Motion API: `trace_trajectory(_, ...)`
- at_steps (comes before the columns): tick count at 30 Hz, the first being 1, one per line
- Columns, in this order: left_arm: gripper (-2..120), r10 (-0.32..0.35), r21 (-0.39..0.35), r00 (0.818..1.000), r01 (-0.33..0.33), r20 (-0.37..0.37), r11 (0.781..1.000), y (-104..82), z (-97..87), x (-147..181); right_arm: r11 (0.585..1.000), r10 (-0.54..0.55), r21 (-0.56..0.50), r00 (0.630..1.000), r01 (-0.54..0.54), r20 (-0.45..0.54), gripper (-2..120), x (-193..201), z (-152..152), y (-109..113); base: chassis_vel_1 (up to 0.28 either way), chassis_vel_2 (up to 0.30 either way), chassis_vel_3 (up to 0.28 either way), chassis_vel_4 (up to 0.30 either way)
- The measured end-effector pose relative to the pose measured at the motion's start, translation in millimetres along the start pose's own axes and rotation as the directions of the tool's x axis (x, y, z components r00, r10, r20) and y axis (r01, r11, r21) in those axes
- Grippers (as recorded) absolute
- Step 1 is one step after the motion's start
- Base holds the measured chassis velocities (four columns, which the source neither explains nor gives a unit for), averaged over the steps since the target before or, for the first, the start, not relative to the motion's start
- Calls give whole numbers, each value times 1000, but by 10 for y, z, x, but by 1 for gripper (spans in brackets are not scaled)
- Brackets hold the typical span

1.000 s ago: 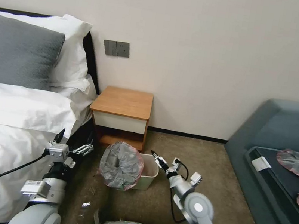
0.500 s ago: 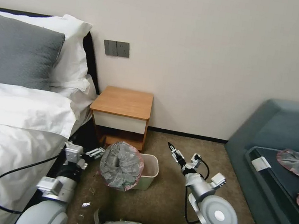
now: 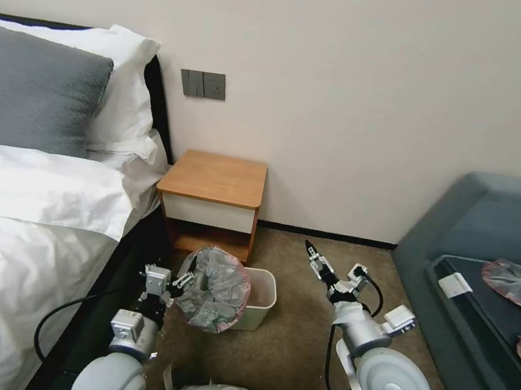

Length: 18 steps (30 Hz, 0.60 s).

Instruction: Pick up the garbage bag from the table and place it over the trash can.

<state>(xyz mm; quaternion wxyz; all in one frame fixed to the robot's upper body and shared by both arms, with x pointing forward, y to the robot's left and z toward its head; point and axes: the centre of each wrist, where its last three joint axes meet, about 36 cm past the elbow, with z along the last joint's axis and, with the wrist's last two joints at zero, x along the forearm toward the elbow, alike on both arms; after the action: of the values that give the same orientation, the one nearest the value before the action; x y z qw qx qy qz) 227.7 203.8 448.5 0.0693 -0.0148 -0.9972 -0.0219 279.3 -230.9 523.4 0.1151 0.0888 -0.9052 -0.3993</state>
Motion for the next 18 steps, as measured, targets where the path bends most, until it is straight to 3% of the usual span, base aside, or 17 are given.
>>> trace_trajectory(6,49,-37,-19,997,36,-62,999,-27,185,-23,1000,9,-4,1000,-9,14,100,27,50,18,0,0,0,0)
trace_trajectory(18,51,-57,-15,989,55,-134,998,-65,414,-169,1000,23,-9,999,-23,38,100,40,72,12,0,0,0,0)
